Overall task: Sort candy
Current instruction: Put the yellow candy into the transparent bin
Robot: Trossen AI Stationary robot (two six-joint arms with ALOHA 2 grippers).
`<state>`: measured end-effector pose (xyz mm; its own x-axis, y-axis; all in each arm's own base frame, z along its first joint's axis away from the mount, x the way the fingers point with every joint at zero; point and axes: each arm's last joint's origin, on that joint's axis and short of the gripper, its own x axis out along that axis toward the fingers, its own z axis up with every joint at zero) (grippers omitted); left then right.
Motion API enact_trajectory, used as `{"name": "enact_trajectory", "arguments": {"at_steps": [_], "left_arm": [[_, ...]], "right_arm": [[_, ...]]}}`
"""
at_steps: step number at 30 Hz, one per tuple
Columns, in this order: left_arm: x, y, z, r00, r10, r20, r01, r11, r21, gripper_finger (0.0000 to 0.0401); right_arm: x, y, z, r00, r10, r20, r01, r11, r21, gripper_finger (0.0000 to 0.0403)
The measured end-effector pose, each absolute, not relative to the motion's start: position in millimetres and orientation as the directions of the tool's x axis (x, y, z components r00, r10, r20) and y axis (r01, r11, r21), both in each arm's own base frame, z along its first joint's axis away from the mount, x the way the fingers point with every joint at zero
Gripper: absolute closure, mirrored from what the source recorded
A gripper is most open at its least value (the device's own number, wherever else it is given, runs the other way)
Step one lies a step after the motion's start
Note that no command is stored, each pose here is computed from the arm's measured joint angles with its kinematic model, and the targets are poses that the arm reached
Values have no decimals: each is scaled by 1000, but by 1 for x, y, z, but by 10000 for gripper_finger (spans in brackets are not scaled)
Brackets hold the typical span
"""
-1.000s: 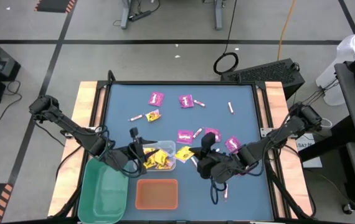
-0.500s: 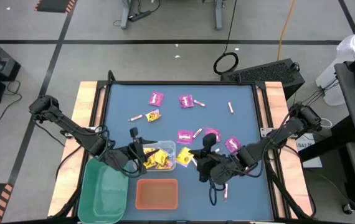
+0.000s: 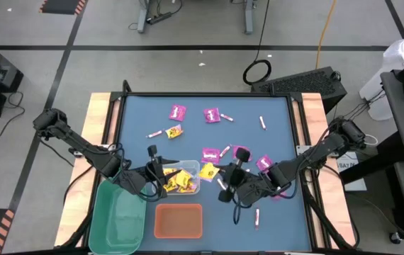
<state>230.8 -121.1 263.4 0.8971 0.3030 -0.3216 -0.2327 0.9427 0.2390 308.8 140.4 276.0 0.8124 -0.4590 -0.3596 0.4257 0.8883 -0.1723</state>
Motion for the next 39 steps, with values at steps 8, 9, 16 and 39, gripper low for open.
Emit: {"name": "enact_trajectory", "arguments": {"at_steps": [8, 9, 16, 39], "left_arm": [[231, -121, 263, 897, 303, -322, -233, 943, 239, 248], [231, -121, 263, 897, 303, -322, -233, 943, 239, 248], [231, -121, 263, 897, 303, -322, -233, 943, 239, 248], [231, -121, 263, 897, 303, -323, -232, 942, 242, 248]], "right_arm": [[314, 117, 268, 766, -455, -454, 477, 876, -73, 403], [315, 116, 267, 763, -457, -458, 482, 874, -69, 403], [318, 111, 263, 750, -466, -469, 494, 866, -70, 403], [376, 113, 214, 855, -241, -460, 244, 968, -53, 403]]}}
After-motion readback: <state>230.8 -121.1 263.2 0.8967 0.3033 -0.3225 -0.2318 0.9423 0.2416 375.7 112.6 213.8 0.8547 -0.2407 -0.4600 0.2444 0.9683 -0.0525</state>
